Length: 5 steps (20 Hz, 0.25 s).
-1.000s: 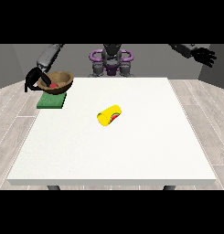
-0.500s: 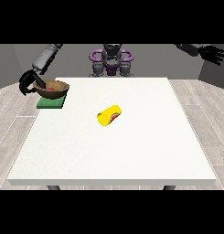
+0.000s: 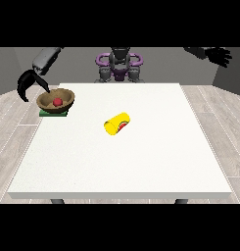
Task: Pick the cup and pour the ball into the bowl, then pick the bowl and place it on the pad
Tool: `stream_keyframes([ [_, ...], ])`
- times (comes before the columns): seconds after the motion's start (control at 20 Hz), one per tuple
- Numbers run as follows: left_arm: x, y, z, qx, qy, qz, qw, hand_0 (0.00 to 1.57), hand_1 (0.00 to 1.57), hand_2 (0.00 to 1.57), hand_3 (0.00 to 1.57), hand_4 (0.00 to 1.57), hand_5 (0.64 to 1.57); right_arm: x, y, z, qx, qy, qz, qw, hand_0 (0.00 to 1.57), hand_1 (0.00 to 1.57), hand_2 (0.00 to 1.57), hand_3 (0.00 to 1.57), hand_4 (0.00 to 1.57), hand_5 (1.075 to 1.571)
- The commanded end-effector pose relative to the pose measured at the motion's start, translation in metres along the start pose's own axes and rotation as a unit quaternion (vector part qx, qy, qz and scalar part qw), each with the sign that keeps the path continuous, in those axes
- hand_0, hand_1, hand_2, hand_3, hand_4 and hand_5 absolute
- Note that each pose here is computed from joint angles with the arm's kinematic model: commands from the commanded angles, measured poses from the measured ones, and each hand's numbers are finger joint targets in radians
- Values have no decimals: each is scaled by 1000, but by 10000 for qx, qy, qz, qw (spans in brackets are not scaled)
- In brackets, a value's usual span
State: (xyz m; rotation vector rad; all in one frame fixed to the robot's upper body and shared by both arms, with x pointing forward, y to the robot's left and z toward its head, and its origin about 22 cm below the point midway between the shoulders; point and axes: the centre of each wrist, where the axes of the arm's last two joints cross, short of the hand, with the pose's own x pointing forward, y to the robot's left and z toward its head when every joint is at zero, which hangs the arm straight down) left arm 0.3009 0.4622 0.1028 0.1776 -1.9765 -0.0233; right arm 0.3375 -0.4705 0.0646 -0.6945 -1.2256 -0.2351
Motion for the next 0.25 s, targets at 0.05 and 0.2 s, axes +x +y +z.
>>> stream_keyframes([
  [0.05, -14, -68, -13, -345, 608, 133, 9975, 0, 0, 0, 0, 902, 1559, 38, -3, -6, 251, 140, 228, 9993, 0, 0, 0, 0, 0, 1356],
  [0.2, -40, -39, 21, -144, 1395, -38, 9901, 0, 0, 0, 0, 902, 1559, 44, 51, 4, 1115, -132, 4, 9937, 0, 0, 0, 0, 476, 1434],
])
